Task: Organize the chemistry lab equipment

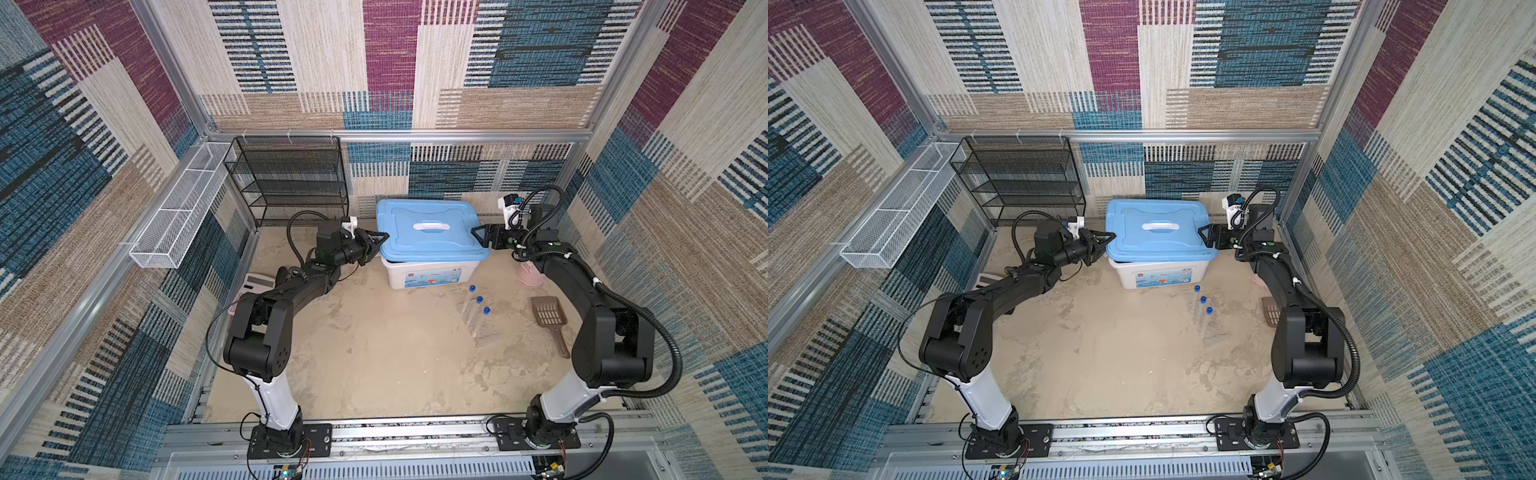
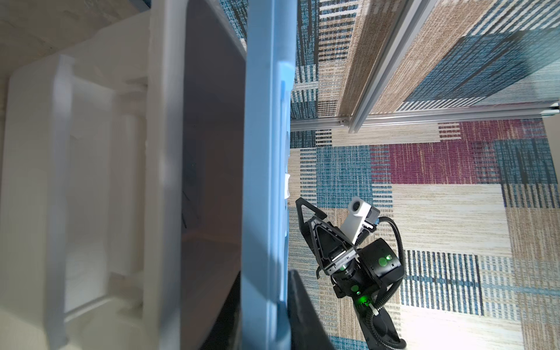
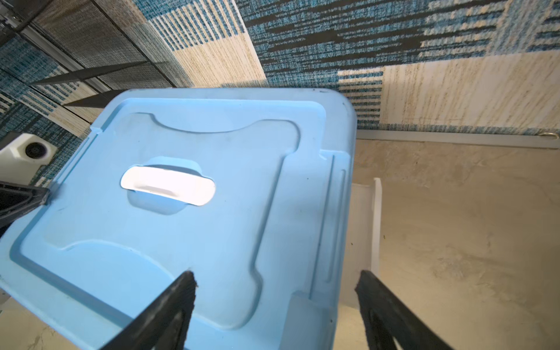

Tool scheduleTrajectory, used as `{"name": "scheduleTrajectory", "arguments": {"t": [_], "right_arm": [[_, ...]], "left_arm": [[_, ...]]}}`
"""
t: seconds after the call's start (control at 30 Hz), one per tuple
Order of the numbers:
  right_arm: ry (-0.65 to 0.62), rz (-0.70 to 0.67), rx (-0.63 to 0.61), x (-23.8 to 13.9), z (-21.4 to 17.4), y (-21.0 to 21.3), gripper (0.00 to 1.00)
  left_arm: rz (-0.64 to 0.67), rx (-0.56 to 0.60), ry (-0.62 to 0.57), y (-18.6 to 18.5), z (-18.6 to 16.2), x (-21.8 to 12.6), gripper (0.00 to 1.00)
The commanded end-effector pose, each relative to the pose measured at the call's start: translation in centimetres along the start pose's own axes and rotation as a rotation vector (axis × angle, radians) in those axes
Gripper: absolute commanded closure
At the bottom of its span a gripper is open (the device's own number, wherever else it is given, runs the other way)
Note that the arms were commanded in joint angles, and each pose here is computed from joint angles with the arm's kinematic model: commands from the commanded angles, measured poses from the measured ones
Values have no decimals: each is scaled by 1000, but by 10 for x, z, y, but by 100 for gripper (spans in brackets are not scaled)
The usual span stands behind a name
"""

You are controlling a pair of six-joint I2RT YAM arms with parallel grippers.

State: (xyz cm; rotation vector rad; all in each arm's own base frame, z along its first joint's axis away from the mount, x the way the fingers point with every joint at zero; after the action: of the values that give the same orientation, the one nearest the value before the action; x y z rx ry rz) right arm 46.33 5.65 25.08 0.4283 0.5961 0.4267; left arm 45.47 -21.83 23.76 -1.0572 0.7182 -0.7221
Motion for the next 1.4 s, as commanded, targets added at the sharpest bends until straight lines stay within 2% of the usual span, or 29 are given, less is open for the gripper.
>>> {"name": "scheduleTrajectory", "arguments": {"t": [0.0,0.17,0.5,0.9,1.03,1.37], "right_arm": [[11,54,54,3,2,3,14],[50,108,70,9,-3,6,18],[80,130,80,15,-7,5,21],[128,154,101,22,-12,4,29],[126,147,97,21,-12,3,29],[135,158,97,23,-13,4,31]], "left_arm": [[45,37,-21,9,1,-3,78],[53,36,-20,10,0,-4,76],[111,31,-12,19,-5,-9,70],[202,88,26,17,-6,-17,55],[294,104,6,27,-4,-31,50],[368,148,-11,33,4,-55,39]]}}
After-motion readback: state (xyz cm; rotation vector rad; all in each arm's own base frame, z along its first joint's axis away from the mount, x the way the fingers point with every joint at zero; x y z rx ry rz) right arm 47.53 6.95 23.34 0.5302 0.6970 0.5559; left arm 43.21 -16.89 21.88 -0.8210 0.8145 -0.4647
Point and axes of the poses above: each gripper's point midway between its finger pads, its own x axis out along the fingers, its own y axis along the line the jaws close on, z = x × y, the point moved 3 cm from there along -x, back along the fingers, and after that the axes turned 10 degrees about x, right-handed, at the moved point
